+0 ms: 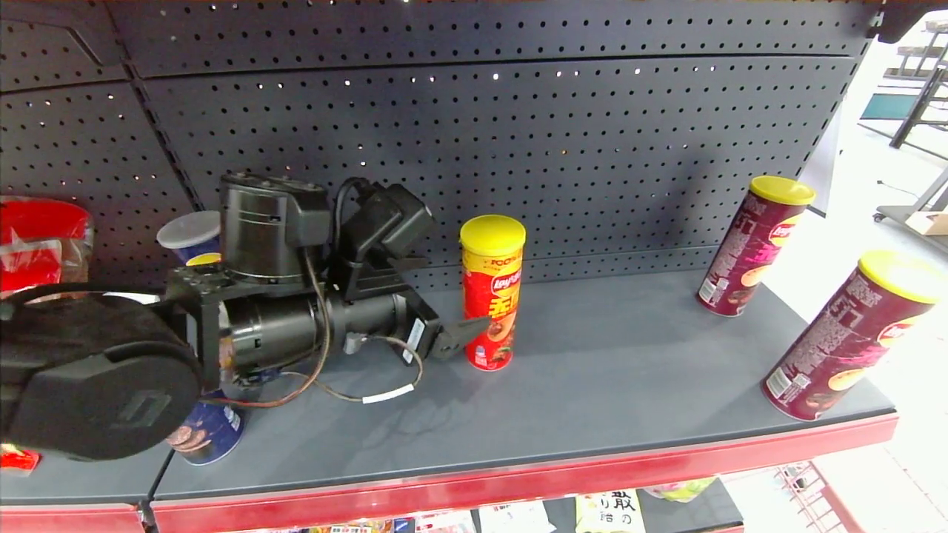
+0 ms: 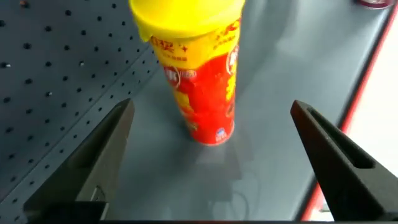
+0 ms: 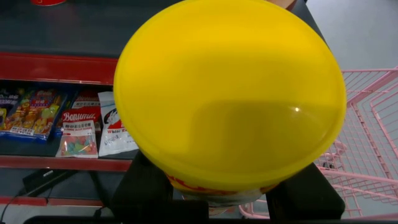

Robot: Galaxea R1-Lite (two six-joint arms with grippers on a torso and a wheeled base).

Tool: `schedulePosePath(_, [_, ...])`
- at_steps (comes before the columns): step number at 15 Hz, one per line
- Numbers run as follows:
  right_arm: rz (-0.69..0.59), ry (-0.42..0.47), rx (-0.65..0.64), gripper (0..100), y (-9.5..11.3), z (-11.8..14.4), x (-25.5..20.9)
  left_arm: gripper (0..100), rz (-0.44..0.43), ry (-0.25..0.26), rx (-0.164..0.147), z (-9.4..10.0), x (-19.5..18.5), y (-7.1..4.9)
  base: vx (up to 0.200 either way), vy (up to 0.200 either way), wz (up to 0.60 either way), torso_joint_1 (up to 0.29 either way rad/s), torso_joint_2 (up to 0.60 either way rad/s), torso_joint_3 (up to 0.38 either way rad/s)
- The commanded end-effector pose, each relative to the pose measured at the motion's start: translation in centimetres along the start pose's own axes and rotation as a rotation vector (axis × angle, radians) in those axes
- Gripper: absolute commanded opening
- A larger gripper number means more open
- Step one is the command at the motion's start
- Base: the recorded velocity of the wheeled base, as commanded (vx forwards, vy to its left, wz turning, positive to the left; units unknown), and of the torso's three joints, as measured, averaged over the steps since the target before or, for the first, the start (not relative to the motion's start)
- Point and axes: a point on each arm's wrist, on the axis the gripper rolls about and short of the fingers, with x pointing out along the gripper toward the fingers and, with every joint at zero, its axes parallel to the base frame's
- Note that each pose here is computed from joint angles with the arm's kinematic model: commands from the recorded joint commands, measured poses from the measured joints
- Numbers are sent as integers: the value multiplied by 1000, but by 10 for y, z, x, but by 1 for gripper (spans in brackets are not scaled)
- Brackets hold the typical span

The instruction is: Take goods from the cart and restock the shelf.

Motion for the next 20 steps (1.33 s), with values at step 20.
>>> schedulePosePath(20, [0, 2, -1, 0, 0, 0, 0, 100, 67, -66, 17, 5, 86, 7, 0, 0, 0, 0, 0, 0])
